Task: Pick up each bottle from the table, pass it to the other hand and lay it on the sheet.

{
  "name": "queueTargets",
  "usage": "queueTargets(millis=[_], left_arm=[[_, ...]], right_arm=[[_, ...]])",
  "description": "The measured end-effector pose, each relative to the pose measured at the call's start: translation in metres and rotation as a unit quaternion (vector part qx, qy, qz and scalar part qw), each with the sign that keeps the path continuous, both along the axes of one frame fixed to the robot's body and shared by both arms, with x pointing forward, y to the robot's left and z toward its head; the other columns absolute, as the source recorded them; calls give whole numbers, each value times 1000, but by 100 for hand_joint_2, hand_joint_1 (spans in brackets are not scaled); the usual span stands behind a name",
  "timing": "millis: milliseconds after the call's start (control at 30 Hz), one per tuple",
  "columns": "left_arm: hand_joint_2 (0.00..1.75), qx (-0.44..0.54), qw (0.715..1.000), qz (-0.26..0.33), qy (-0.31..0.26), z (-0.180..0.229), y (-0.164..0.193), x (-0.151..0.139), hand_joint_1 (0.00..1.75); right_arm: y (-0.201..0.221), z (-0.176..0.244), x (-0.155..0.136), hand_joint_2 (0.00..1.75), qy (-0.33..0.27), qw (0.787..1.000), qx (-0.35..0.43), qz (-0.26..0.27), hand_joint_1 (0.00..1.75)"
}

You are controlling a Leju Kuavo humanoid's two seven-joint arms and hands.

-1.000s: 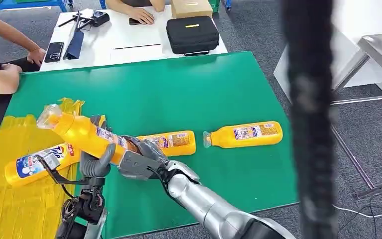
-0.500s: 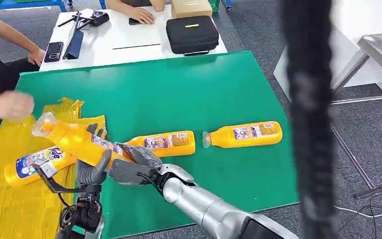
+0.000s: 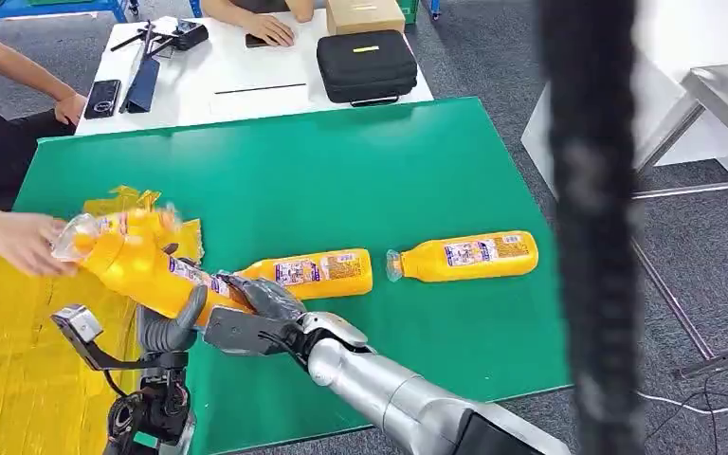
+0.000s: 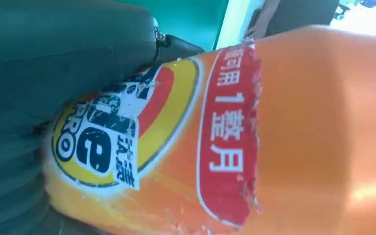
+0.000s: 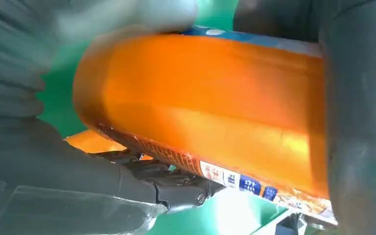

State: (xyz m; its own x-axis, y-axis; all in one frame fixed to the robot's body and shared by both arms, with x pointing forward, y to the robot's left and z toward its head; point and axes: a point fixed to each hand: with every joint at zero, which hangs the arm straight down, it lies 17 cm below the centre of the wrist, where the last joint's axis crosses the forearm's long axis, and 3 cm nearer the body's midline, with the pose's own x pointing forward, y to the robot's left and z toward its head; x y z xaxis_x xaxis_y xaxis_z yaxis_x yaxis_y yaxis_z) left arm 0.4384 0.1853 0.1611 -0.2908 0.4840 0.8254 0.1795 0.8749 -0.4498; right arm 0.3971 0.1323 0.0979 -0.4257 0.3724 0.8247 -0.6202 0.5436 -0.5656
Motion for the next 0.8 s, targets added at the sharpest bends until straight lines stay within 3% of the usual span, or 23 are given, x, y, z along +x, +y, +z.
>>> queueTargets(millis=[133,233,300,367,467,633,733,800], left_arm=[[175,42,998,40,-19,10,10,4,175],[175,161,975,143,-47,26,37,9,175],[175,317,901,290,-69,43,81,11,175],[175,423,819,375,-100,64,105,9,175],[175,551,712,413,-137,76,116,15,175],[175,644,626,422,-128,65,143,26,175],[175,688,591,415,-70,40,163,39,175],[175,703,584,406,-16,18,174,52,175]], right_arm=[[-3,1,2,0,-6,1000,6,-1,0],[-14,13,14,0,-15,999,33,-8,0],[-33,24,27,0,-19,998,51,-18,0],[-52,39,41,0,-32,997,66,-29,0],[-84,63,63,0,-54,993,88,-56,0],[-116,81,78,0,-76,987,111,-84,0],[-125,81,79,0,-83,987,108,-89,0],[-128,78,79,0,-84,987,100,-90,0]])
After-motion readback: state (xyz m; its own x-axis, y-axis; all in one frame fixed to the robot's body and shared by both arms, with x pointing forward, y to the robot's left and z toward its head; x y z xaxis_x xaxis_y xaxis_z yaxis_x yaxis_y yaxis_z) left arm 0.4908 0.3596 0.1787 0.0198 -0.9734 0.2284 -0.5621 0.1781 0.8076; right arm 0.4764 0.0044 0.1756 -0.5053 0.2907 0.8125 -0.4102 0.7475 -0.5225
